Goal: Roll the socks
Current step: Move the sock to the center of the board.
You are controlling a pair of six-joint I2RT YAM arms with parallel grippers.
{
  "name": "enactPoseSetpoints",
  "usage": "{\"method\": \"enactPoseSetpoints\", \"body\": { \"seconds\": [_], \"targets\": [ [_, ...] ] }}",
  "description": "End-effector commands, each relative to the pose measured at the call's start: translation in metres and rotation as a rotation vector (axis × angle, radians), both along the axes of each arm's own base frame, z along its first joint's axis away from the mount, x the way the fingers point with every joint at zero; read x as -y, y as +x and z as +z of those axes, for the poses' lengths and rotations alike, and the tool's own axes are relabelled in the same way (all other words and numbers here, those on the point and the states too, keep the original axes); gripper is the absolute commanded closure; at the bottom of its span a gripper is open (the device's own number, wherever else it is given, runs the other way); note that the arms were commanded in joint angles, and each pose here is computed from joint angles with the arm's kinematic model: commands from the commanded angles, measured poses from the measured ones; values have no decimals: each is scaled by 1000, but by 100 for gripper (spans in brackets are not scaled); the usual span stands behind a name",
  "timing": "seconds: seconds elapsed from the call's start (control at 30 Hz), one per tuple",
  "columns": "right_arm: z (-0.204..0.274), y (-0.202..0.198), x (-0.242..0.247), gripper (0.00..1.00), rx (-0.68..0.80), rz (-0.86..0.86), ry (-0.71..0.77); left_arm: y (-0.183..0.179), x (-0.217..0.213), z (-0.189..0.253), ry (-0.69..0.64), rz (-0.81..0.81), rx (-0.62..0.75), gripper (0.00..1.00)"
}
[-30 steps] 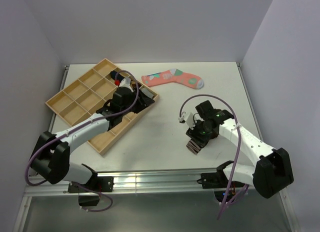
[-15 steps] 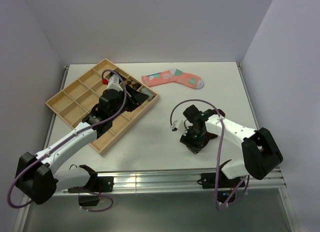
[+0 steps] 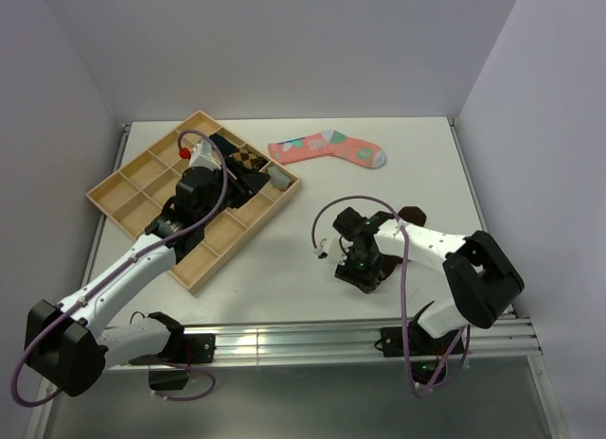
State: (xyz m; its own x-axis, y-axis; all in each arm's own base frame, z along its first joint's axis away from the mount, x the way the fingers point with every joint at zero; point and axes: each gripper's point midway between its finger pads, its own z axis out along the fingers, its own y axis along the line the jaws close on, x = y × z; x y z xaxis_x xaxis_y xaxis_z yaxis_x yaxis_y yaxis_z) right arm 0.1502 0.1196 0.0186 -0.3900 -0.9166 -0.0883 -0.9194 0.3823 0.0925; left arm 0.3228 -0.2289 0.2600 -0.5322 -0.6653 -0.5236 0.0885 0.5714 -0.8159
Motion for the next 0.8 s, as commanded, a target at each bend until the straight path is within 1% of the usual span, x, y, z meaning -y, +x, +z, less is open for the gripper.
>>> {"method": "enactPoseSetpoints", "body": {
  "seconds": [0.0, 0.2, 0.27, 0.33, 0.4, 0.47, 0.5, 0.63, 0.77],
  "targets": [
    [-2, 5, -4, 44, 17, 1, -23, 0, -6, 10, 9, 1, 45, 48],
    [-16, 3, -5, 46, 11, 15, -80, 4, -8, 7, 16, -7, 40, 48],
    [-20, 1, -7, 48, -16, 19, -91, 5, -7, 5, 19, -10, 35, 48],
    [-18, 10, -13, 51, 9, 3, -90, 7, -7, 3, 19, -13, 30, 48],
    [-18, 17, -16, 55, 31, 10, -93, 8, -7, 3, 20, -18, 29, 48],
    [-21, 20, -16, 61, 23, 14, -106, 8, -9, 3, 28, -20, 28, 48],
    [-19, 24, -21, 67, 27, 15, -94, 9, -10, 5, 28, -19, 32, 48],
    [-17, 43, -43, 69, 50, 20, -53, 9, -17, 10, 31, -11, 40, 48],
    [-6, 70, -75, 69, 128, 44, -1, 9, -23, 17, 33, -5, 55, 48]
  ]
}}
